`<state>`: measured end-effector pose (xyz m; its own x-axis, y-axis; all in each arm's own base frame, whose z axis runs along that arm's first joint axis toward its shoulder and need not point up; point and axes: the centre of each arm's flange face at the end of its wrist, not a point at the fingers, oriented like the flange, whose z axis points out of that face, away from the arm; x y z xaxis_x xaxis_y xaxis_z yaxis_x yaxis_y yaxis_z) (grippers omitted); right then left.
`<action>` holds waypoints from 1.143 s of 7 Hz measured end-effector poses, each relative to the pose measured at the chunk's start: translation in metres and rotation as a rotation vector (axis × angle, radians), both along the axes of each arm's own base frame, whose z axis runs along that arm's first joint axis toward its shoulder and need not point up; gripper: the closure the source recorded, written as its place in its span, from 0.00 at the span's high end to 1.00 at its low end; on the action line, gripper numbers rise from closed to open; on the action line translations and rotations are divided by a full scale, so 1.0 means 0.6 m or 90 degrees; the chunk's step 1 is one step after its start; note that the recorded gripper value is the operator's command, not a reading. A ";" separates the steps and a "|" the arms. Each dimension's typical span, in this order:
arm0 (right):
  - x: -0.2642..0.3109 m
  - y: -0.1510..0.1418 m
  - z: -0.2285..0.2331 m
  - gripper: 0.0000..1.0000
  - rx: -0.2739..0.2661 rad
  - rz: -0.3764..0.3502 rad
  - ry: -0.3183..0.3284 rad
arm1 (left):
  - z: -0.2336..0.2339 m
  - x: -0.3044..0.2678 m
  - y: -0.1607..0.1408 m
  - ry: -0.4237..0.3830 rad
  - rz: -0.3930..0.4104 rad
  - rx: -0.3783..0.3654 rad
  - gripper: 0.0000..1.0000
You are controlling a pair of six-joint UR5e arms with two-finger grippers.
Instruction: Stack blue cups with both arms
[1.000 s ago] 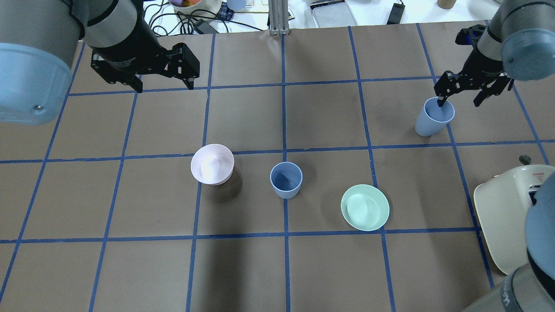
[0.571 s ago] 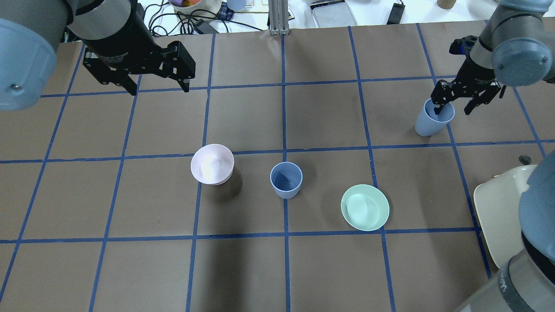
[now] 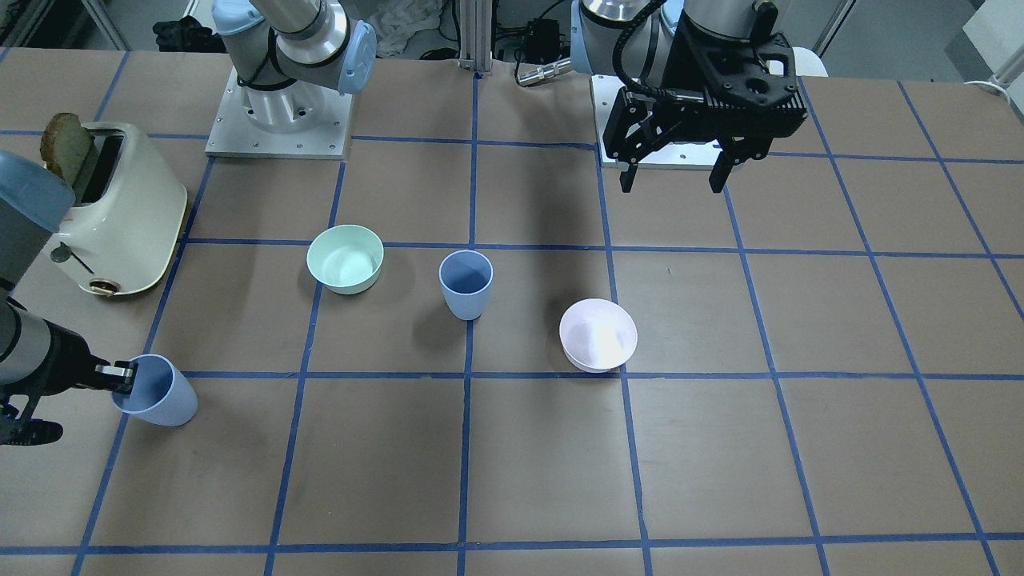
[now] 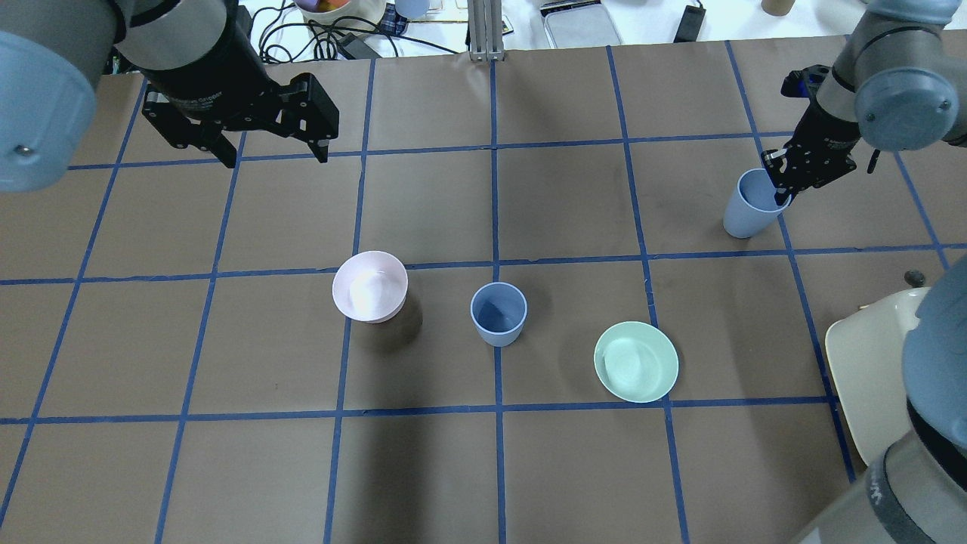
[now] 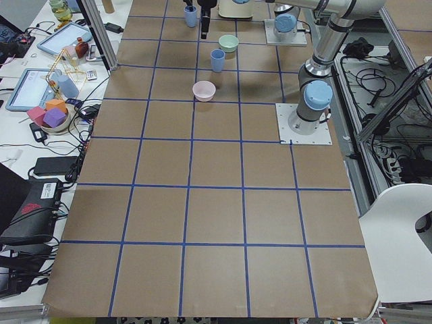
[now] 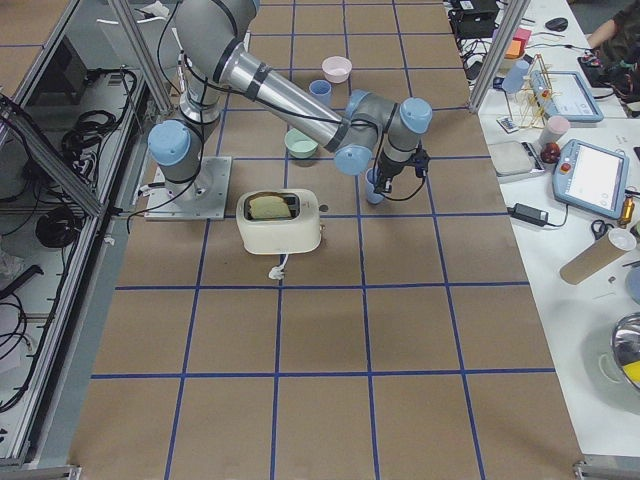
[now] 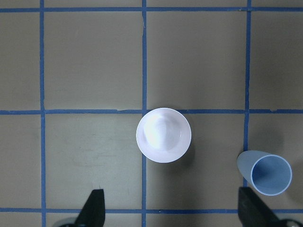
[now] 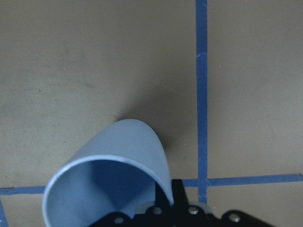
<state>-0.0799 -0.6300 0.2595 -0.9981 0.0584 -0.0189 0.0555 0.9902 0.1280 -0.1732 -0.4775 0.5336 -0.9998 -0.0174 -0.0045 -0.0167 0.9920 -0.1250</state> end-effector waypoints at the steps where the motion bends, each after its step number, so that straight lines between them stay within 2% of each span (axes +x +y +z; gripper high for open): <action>1: 0.004 0.002 0.019 0.00 -0.006 -0.004 -0.003 | 0.000 0.000 0.000 0.000 0.000 0.000 1.00; 3: 0.052 0.024 0.099 0.00 -0.023 -0.022 -0.008 | 0.001 0.000 0.001 -0.001 0.000 -0.001 1.00; 4: 0.114 0.041 0.140 0.00 -0.029 -0.013 -0.013 | 0.002 0.001 0.001 -0.001 0.000 -0.001 1.00; 6: 0.290 0.102 0.207 0.00 -0.028 0.008 -0.013 | 0.003 0.001 0.003 -0.001 0.001 -0.002 1.00; 8: 0.483 0.184 0.235 0.00 -0.032 0.020 -0.004 | 0.004 0.001 0.004 -0.001 0.001 -0.002 1.00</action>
<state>0.2098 -0.5194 0.4007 -0.9993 0.0263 -0.0270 0.0241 0.9967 0.0775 -0.1725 -0.4751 0.5359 -0.9998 -0.0184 -0.0056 -0.0176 0.9915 -0.1287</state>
